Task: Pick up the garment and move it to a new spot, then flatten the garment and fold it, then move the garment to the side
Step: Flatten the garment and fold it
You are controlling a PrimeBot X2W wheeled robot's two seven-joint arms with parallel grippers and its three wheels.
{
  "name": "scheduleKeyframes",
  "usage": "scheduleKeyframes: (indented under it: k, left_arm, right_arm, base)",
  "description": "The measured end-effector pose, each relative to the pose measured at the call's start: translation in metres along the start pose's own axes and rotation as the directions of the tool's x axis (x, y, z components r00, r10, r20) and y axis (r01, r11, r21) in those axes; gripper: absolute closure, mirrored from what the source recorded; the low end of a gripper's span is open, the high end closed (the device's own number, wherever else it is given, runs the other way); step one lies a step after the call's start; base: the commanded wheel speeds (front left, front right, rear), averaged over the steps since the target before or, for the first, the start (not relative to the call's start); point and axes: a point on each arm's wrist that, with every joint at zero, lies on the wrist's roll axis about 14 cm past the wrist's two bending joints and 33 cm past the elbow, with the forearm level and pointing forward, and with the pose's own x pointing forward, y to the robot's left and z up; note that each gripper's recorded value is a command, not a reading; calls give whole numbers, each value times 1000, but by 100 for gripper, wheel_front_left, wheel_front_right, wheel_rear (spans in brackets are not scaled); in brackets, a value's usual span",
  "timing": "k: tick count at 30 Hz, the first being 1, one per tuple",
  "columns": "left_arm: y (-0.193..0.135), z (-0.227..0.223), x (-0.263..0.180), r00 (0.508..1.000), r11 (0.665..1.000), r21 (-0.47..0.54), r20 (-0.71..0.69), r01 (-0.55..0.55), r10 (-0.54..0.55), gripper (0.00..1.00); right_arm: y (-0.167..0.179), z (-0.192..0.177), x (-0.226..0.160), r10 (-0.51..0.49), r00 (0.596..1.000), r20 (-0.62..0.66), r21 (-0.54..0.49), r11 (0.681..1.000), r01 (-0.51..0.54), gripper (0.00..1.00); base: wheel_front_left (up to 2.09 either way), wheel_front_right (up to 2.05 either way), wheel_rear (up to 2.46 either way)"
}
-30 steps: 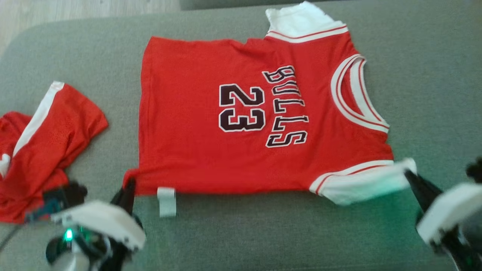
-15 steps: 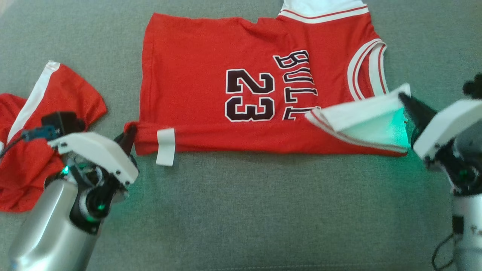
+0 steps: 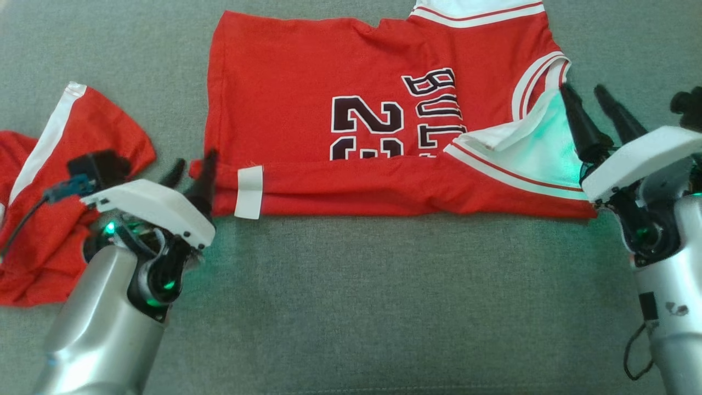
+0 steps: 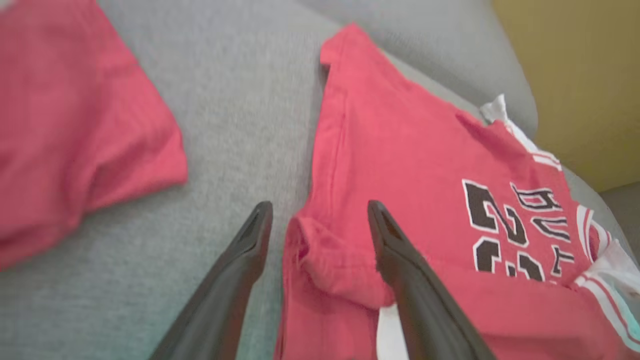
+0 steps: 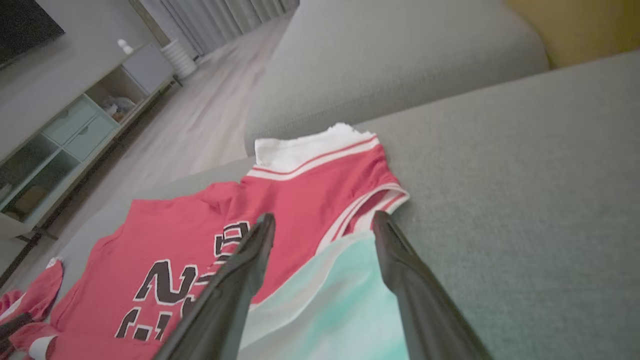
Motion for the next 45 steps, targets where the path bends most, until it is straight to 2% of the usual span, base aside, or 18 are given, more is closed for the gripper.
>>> scheduleKeyframes:
  k: [4, 8, 14, 17, 24, 33, 37, 42, 45]
  left_arm:
    - [-3, 32, -4, 971, 995, 98, 238, -32, 8, 0]
    - [-10, 56, -22, 887, 968, 223, 462, -115, -1, 0]
    - [-31, 62, -48, 794, 926, 324, 607, -195, -45, 0]
    - [-34, 62, -56, 777, 911, 347, 627, -221, -50, 0]
    - [-21, 33, -63, 814, 899, 364, 581, -245, -13, 0]
    - [-18, 24, -63, 835, 901, 363, 550, -238, -1, 0]
    - [-15, 10, -57, 873, 904, 371, 487, -214, 6, 0]
    - [6, -24, -39, 942, 923, 337, 329, -183, 67, 0]
    - [13, -36, -27, 963, 932, 321, 256, -170, 87, 0]
  right_arm:
    - [6, 22, -7, 22, 985, 172, -99, 995, -5, 0]
    - [7, 36, -27, 41, 949, 312, -227, 973, 33, 0]
    - [25, 45, -65, 66, 894, 443, -263, 963, 59, 0]
    - [28, 40, -79, 56, 889, 455, -245, 968, 64, 0]
    - [21, 8, -102, -11, 921, 390, -187, 978, 91, 0]
    - [22, 15, -109, -19, 912, 409, -177, 979, 99, 0]
    - [17, 9, -105, -36, 924, 381, -166, 980, 107, 0]
    - [-11, -30, -95, -115, 966, 232, -130, 981, 148, 0]
    - [-28, -56, -88, -156, 979, 128, -118, 978, 171, 0]
  base:
    - [0, 0, 0]
    - [0, 0, 0]
    - [0, 0, 0]
    - [0, 0, 0]
    - [0, 0, 0]
    - [0, 0, 0]
    - [0, 0, 0]
    - [0, 0, 0]
    - [0, 0, 0]
